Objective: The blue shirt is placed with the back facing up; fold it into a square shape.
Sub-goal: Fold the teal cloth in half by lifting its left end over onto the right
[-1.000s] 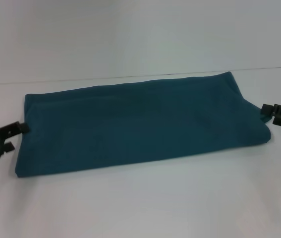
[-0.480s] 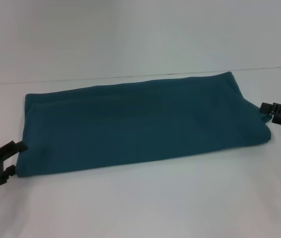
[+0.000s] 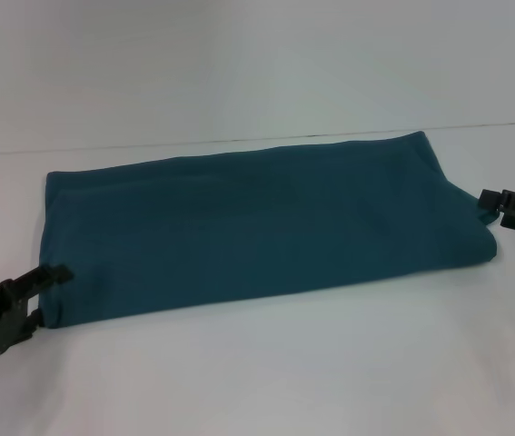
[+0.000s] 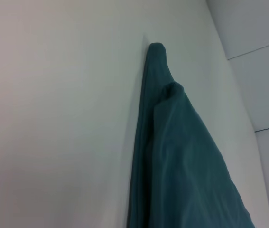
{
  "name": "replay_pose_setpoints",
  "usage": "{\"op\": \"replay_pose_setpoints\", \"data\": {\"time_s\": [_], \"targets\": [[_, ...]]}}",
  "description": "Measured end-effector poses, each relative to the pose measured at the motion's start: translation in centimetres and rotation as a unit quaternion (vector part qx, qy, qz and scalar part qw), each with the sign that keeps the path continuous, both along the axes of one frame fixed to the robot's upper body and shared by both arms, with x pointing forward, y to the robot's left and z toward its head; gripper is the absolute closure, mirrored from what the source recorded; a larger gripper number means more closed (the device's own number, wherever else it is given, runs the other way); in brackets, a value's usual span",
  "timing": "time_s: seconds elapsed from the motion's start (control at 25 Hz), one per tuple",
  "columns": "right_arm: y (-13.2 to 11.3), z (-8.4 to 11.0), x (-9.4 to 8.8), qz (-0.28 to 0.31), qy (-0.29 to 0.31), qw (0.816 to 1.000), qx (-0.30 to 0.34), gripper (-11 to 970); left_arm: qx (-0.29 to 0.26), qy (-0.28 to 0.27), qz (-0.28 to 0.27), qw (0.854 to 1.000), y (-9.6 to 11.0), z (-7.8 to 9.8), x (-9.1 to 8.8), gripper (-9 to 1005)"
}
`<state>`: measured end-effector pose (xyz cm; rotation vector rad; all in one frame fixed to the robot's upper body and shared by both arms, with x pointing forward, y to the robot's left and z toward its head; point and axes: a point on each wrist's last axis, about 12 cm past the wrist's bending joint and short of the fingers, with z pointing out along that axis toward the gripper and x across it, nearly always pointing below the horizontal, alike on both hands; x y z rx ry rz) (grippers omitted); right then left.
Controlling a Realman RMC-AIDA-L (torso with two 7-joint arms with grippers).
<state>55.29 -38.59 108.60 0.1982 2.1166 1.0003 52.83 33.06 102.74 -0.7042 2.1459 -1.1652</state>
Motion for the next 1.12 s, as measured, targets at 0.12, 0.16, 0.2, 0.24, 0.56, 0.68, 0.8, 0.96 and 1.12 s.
{"op": "replay_pose_setpoints", "data": {"time_s": [0.12, 0.16, 0.2, 0.24, 0.56, 0.68, 0.8, 0.96, 1.12], "targets": [[-0.1, -0.1, -0.1, -0.002, 0.0, 1.0, 0.001, 94, 0.006, -0.006, 0.004, 1.0, 0.3, 0.2, 0.2, 122], [-0.1, -0.1, -0.1, -0.002, 0.001, 1.0, 0.001, 94, 0.007, -0.007, 0.005, 1.0, 0.5, 0.3, 0.2, 122], [-0.1, -0.1, -0.1, -0.003, 0.001, 1.0, 0.001, 94, 0.009, -0.008, 0.007, 1.0, 0.7, 0.4, 0.2, 122], [-0.1, -0.1, -0.2, -0.003, 0.001, 1.0, 0.002, 94, 0.01, -0.009, 0.007, 1.0, 0.8, 0.4, 0.2, 122], [0.1, -0.3, -0.2, -0.002, 0.002, 1.0, 0.004, 94, 0.02, -0.004, 0.001, 1.0, 0.7, 0.4, 0.4, 123], [0.1, -0.3, -0.2, -0.002, 0.002, 1.0, 0.004, 93, 0.025, -0.003, 0.0, 1.0, 0.6, 0.3, 0.5, 123], [0.1, -0.3, -0.2, -0.002, 0.002, 1.0, 0.004, 93, 0.025, -0.006, -0.001, 1.0, 0.6, 0.5, 0.6, 123], [0.1, -0.2, -0.2, -0.002, 0.002, 1.0, 0.005, 93, 0.009, -0.012, 0.004, 1.0, 1.3, 1.2, 0.3, 123], [0.2, -0.2, -0.2, 0.0, 0.002, 1.0, 0.005, 93, -0.033, 0.01, 0.018, 0.999, 2.3, 1.7, -1.1, 123]]}}
